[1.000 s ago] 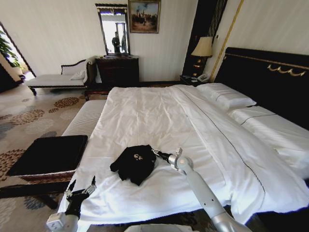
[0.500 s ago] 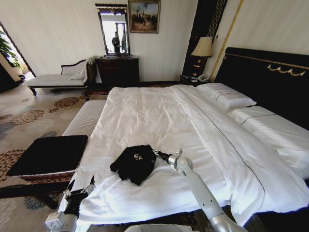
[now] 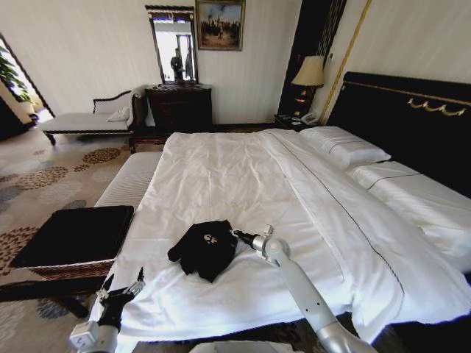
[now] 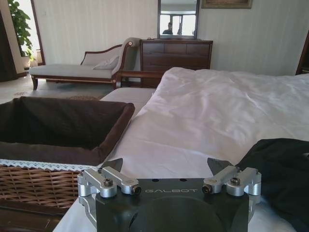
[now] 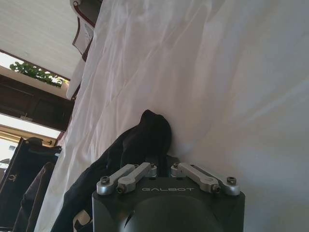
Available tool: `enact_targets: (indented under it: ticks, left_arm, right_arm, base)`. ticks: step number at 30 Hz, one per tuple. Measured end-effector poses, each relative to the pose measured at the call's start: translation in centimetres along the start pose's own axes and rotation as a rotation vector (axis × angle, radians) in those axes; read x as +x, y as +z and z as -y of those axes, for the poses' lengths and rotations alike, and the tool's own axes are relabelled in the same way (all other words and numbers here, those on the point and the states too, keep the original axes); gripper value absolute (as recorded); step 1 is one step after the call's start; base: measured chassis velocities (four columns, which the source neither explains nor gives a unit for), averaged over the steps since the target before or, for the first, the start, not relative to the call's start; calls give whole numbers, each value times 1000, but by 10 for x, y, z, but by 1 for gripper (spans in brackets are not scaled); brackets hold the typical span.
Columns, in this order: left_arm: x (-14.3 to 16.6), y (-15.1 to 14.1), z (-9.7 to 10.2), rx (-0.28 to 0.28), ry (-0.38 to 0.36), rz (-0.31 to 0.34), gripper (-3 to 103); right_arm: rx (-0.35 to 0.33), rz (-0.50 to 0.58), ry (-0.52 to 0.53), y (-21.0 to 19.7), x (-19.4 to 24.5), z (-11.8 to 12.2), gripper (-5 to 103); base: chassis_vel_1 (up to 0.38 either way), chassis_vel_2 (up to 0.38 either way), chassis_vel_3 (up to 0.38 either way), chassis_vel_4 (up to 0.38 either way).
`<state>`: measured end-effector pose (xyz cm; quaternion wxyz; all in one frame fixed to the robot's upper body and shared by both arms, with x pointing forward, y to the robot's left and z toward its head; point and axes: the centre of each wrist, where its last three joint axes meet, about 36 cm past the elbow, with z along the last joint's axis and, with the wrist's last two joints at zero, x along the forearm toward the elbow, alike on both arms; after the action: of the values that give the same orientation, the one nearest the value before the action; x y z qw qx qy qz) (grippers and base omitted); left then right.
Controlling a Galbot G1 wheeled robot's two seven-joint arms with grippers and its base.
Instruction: Fold the clothes on the bed and place them into the basket.
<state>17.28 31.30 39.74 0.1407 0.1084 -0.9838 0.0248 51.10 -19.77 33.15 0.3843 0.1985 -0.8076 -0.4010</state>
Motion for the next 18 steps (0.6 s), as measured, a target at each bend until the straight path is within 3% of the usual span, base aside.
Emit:
enact_targets:
  ticks: [3,10,18]
  left_arm:
    - [-1,0,-1,4,-2,-2,98]
    - [-4,-1,-2,19,2,-10,98]
    - [-24,-10,-3,52,45,-43,98]
  right_arm:
    - [-7,1,-4,-1,0,0,1]
    - [3,13,-27,0,7,-8,1]
    - [127,73,-16,-6,25,-24,1]
  base:
    - [0,0,0,0]
    - [0,0,0,0]
    - [0,0,0,0]
